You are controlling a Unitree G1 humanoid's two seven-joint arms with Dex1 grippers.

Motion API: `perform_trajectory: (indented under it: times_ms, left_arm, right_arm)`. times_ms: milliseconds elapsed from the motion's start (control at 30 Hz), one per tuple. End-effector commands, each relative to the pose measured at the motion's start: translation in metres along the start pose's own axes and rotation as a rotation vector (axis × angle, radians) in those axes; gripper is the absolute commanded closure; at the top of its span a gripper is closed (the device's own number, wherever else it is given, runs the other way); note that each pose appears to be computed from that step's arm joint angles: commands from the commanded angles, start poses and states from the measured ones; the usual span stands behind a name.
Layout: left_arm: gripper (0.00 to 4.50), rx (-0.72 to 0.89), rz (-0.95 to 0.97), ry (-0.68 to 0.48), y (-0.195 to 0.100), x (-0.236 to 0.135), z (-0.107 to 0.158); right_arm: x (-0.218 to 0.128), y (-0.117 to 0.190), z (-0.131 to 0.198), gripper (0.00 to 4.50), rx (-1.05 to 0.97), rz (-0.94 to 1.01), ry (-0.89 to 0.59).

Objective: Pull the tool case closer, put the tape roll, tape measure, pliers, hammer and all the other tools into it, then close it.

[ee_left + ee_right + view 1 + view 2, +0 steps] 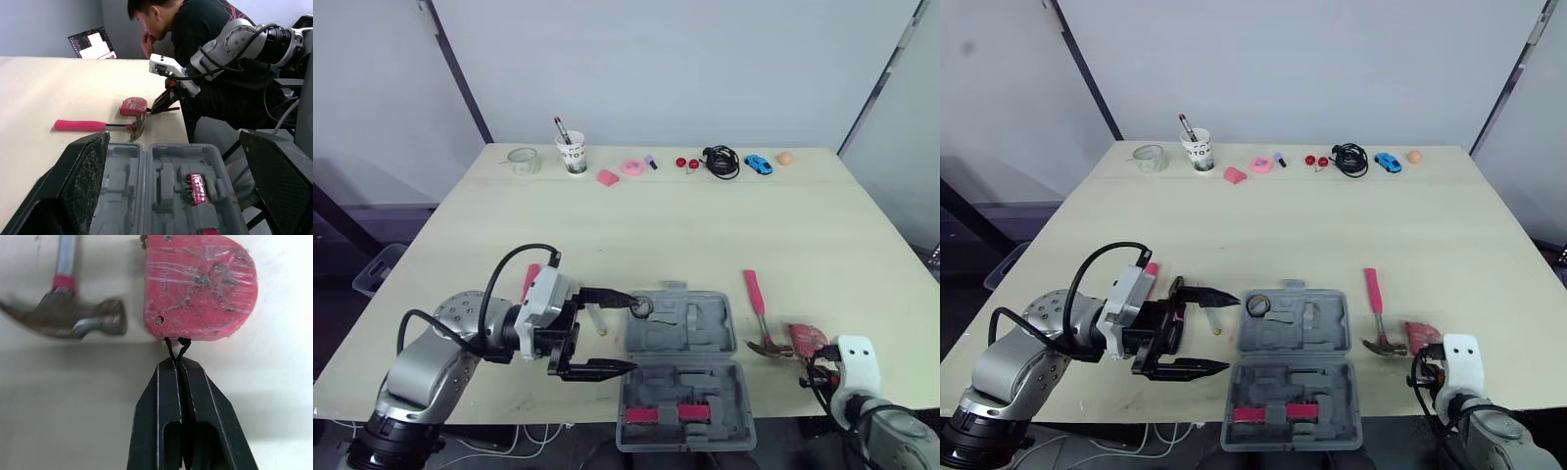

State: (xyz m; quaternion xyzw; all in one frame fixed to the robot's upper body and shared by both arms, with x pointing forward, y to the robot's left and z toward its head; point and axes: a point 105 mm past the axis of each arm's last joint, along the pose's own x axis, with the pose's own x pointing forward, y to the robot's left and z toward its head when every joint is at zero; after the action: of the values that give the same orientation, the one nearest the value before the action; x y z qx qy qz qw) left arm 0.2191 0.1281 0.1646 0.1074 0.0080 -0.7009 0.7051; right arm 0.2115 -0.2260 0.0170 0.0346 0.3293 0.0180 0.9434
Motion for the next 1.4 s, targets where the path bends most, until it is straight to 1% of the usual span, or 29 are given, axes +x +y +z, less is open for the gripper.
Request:
perform_trajectory:
  times_ms: [33,200,500,1267,1333,1367,1400]
  left_arm:
    - [0.0,0.037,-0.011,0.003,0.001,-0.002,0.004]
    - [0.0,0.04,-0.014,0.006,0.002,-0.003,0.004]
    - [0.0,0.041,-0.016,0.009,0.002,-0.004,0.002]
    - [0.0,0.042,-0.022,0.009,0.001,-0.003,0.0]
    - [0.0,0.042,-0.023,0.011,0.002,-0.004,0.0]
    - [0.0,0.043,-0.024,0.012,0.002,-0.004,0.0]
    - [0.0,0.043,-0.026,0.014,0.002,-0.005,0.0]
  right_arm:
    - [-0.005,0.0,0.003,4.47,-0.012,0.003,-0.008]
    - [-0.005,0.003,0.003,4.47,-0.009,0.009,-0.006]
    - [-0.01,0.005,-0.007,4.47,-0.024,0.022,0.05]
    - [-0.022,0.002,-0.017,4.47,-0.057,0.043,0.103]
    - [-0.023,0.002,-0.016,3.49,-0.064,0.05,0.099]
    - [-0.025,0.003,-0.016,3.36,-0.075,0.06,0.1]
    - [-0.027,0.002,-0.016,2.91,-0.081,0.066,0.101]
